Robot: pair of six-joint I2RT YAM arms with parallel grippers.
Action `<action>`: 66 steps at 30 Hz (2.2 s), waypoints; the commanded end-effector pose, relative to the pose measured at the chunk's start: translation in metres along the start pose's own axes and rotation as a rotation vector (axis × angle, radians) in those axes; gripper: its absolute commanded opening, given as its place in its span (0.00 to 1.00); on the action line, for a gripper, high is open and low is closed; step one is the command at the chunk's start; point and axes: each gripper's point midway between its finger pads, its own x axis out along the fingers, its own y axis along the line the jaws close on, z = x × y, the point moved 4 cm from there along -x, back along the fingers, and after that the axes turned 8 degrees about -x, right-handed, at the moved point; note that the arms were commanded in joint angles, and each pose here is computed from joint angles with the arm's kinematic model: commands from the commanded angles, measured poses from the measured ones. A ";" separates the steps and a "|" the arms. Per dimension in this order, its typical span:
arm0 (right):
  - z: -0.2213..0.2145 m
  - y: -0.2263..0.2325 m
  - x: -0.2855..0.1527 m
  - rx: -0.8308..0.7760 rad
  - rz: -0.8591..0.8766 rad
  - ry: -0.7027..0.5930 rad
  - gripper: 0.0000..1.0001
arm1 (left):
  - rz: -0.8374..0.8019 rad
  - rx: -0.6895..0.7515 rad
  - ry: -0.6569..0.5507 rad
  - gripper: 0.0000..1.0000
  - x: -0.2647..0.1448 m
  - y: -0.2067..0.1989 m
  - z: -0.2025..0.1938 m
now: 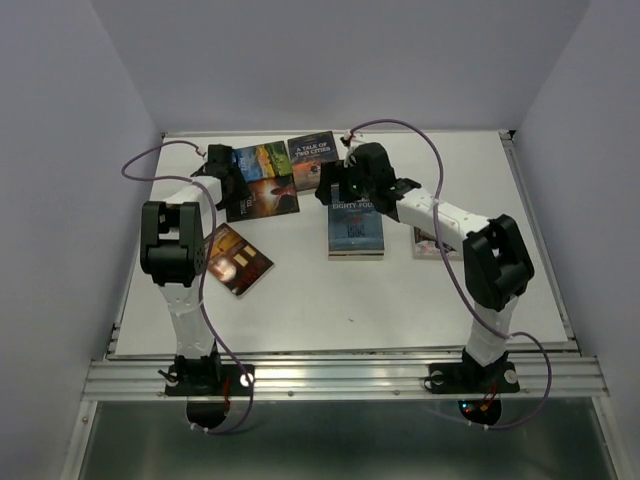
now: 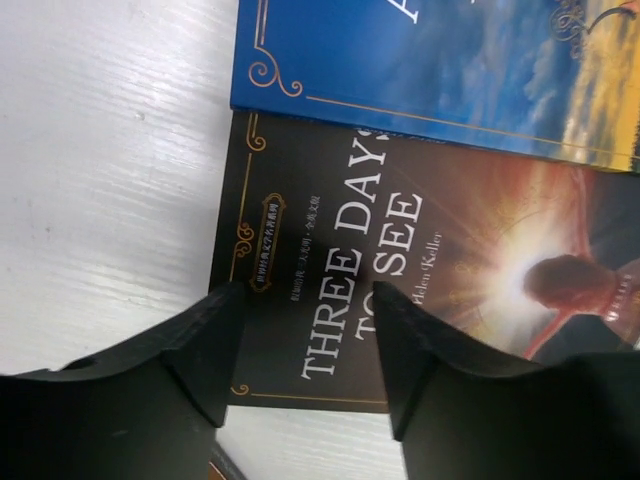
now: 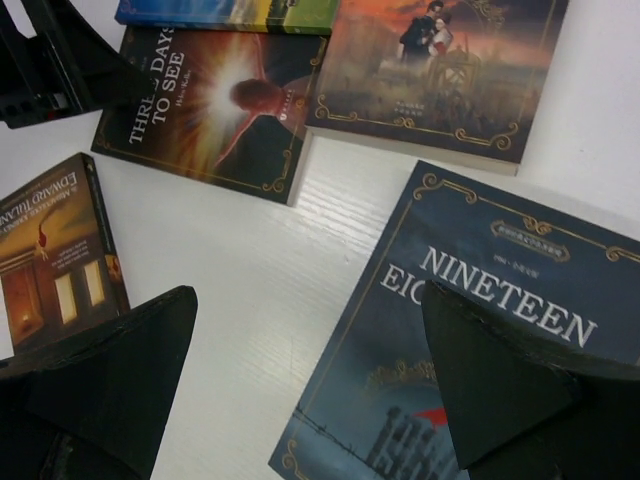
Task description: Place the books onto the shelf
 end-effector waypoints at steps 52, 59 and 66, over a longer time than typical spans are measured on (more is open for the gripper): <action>-0.015 0.157 0.105 -0.122 0.214 -0.024 1.00 | 0.174 -0.331 -0.010 0.65 -0.050 0.081 0.017; -0.008 0.114 0.151 -0.125 0.156 -0.043 1.00 | 0.139 -0.319 0.032 0.63 -0.028 0.077 0.012; -0.013 0.083 0.195 -0.141 0.161 -0.068 1.00 | 0.170 -0.285 0.076 0.59 -0.006 0.080 0.008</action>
